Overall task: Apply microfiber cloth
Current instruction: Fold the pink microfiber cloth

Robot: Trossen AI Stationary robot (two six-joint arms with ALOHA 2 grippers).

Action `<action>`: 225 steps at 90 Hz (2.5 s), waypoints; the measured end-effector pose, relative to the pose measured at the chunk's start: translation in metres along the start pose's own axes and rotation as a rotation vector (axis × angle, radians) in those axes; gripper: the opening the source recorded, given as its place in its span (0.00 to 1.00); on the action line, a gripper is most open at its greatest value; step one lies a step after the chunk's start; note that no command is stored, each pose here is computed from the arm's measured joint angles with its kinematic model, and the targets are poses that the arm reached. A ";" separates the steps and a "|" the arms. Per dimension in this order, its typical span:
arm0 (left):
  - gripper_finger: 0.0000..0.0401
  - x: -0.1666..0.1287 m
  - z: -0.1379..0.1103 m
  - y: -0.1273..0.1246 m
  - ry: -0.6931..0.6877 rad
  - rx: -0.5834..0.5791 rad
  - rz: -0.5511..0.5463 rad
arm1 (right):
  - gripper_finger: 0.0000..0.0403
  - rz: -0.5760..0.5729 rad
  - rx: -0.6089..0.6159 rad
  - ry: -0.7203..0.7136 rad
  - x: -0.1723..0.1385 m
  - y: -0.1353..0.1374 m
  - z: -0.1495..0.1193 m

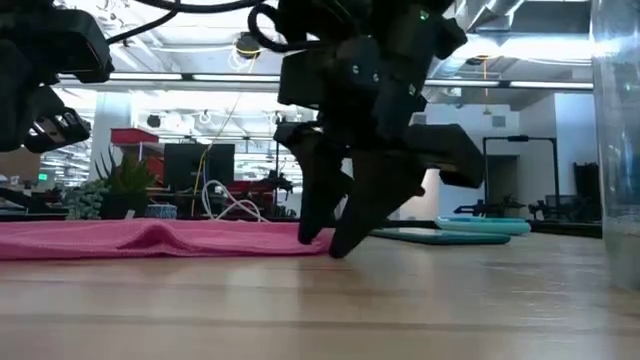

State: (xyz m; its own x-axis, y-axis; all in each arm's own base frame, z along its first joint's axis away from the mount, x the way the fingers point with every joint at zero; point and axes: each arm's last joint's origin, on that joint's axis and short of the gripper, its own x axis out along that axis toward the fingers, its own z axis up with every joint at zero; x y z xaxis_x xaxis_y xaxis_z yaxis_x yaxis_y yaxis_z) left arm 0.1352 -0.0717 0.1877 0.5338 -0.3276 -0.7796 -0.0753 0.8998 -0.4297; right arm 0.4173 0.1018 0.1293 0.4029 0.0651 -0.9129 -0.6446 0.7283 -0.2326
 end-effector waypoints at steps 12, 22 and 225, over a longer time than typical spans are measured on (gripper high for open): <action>0.00 0.000 0.000 0.000 -0.001 0.000 0.000 | 0.17 -0.008 0.008 0.015 -0.003 0.000 0.001; 0.00 0.000 0.000 0.000 -0.001 -0.002 0.000 | 0.03 -0.026 0.044 0.041 -0.007 -0.004 0.003; 0.00 0.074 -0.013 -0.014 0.239 0.088 -0.052 | 0.00 -0.101 -0.112 0.306 -0.036 -0.019 0.005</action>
State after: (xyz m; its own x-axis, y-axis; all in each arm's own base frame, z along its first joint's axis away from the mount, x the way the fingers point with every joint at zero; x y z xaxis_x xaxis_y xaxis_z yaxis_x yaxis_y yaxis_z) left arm 0.1644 -0.1124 0.1302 0.3198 -0.4238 -0.8474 0.0263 0.8980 -0.4391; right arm 0.4187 0.0894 0.1684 0.2663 -0.2236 -0.9376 -0.6855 0.6399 -0.3473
